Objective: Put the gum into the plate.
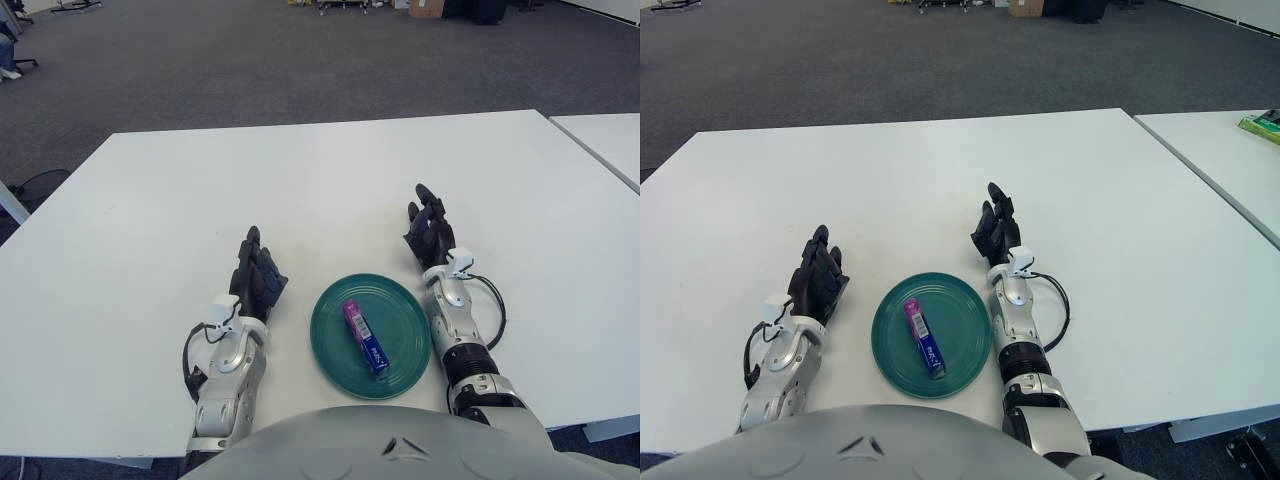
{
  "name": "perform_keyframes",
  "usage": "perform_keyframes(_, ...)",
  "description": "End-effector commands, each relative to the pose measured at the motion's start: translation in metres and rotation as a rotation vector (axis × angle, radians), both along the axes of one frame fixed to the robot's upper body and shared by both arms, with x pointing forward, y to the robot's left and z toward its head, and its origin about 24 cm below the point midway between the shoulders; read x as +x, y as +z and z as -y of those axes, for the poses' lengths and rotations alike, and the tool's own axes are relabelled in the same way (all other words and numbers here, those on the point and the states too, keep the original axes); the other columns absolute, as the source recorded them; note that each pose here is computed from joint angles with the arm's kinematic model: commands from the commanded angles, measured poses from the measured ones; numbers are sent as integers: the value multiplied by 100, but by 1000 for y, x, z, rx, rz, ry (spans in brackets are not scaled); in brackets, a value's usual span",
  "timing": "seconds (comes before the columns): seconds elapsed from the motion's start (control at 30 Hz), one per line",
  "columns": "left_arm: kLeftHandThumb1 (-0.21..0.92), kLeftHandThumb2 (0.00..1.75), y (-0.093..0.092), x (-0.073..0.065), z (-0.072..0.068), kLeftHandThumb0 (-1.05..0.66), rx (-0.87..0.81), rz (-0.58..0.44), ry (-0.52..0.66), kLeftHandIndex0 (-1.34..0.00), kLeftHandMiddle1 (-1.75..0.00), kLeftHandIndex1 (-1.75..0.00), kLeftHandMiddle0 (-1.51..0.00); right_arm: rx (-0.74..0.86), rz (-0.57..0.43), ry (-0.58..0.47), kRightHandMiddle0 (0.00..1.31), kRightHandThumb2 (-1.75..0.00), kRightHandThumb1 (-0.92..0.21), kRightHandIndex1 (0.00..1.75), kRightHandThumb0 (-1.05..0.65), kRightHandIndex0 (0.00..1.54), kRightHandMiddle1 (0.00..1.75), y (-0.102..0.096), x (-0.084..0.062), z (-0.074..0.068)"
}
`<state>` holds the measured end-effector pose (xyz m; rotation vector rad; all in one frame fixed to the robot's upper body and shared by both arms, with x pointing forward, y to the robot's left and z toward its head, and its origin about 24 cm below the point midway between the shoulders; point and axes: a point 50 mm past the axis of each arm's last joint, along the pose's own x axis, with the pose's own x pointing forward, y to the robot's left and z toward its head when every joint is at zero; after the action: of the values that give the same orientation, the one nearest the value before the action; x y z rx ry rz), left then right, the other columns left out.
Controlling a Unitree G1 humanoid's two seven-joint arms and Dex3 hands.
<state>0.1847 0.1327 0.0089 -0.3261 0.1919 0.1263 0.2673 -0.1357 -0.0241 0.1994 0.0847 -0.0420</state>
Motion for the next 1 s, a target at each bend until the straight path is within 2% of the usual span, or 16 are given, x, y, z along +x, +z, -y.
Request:
perform_keyframes(0.0, 92, 107, -20, -7, 5, -104, -17, -111, -16, 0, 0, 0, 0, -22, -385, -43, 0, -88, -92, 0, -83, 19, 41, -68, -58, 16)
perform_keyframes(0.2, 92, 108, -35, -9, 3, -103, -12, -135, -18, 0, 0, 0, 0, -68, -357, -55, 0, -89, -92, 0, -85, 18, 41, -66, -62, 23)
perform_keyframes(0.3, 92, 106, -58, -13, -9, -102, 26, -145, -15, -2, -1, -1, -1, -113, -322, -57, 0, -91, -92, 0, -82, 16, 40, -64, -66, 30)
perform_keyframes(0.33, 92, 105, -65, -14, -11, -101, 67, -139, -16, -5, -1, -3, -3, -138, -298, -62, 0, -92, -92, 0, -81, 15, 38, -62, -68, 33)
perform_keyframes(0.4, 92, 103, -72, -15, -12, -99, 123, -118, -23, -2, -1, -16, -6, -169, -269, -69, 0, -94, -92, 0, -79, 12, 35, -60, -71, 37)
perform_keyframes(0.47, 92, 102, -72, -15, -11, -98, 145, -101, -26, -1, -1, -27, -9, -181, -258, -72, 0, -95, -92, 0, -78, 11, 33, -59, -73, 38)
perform_keyframes(0.67, 92, 102, -72, -16, -9, -99, 172, -5, -48, 0, -1, -39, -11, -278, -202, -66, 0, -99, -92, 0, -78, 7, 26, -52, -80, 41)
perform_keyframes(0.97, 92, 103, -69, -16, -8, -104, 129, 66, -56, 0, 0, -38, -9, -331, -180, -39, 0, -104, -92, 0, -81, 2, 14, -44, -87, 44)
